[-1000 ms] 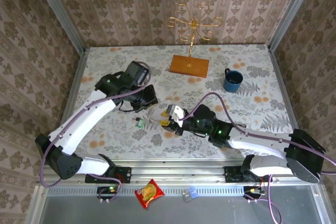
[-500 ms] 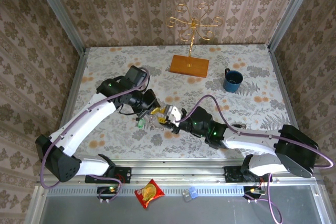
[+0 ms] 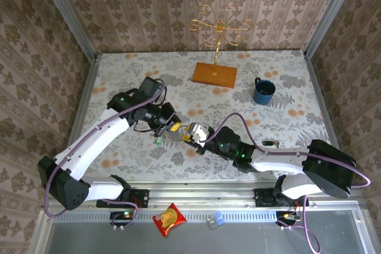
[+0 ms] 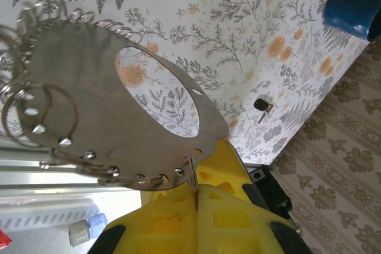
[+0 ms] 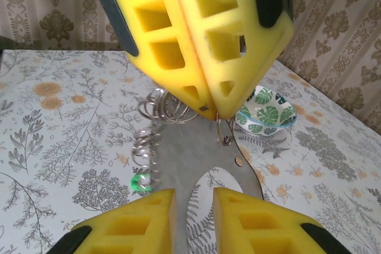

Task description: Put the keys on the keyring

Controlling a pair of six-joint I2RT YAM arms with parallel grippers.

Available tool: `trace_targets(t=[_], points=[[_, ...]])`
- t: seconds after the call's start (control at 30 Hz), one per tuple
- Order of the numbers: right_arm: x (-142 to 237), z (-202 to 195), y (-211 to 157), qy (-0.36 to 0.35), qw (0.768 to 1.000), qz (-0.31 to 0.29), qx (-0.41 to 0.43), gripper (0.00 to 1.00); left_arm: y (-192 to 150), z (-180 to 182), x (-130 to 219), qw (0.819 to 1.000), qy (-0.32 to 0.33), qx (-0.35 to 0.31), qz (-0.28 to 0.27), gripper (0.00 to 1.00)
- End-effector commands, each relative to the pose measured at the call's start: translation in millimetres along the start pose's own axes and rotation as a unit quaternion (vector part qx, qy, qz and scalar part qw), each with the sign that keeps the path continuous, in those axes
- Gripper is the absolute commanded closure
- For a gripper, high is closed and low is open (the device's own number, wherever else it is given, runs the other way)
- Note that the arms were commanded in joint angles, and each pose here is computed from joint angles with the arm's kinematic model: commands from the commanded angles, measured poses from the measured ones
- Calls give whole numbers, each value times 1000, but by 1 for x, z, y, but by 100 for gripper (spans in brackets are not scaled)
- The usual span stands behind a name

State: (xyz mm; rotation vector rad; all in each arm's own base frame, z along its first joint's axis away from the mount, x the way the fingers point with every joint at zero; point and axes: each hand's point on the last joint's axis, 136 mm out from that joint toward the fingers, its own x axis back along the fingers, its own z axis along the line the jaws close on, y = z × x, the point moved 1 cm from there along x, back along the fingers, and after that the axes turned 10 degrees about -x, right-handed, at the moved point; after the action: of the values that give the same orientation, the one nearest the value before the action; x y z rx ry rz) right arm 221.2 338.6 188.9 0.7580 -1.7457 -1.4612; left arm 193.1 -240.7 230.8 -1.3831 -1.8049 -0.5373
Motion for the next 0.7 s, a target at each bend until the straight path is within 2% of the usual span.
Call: trace_targets(t=[0.0,0.27,0.3,0.67], points=[[-1,-5,17,-19,999,-41,-12,75,-4,-5,6,999,-21,29,7,100],[-3,-6,35,-19,997,-70,-18,75,-6,-3,6,999,-22,37,11,100],[-8,-5,27,-18,998,-59,-17,75,-7,-3,6,999,-21,38,12,100],[-13,-7,32,-24,997,-69,-18,76,-9,-1,5,999,-25,41,19,100]])
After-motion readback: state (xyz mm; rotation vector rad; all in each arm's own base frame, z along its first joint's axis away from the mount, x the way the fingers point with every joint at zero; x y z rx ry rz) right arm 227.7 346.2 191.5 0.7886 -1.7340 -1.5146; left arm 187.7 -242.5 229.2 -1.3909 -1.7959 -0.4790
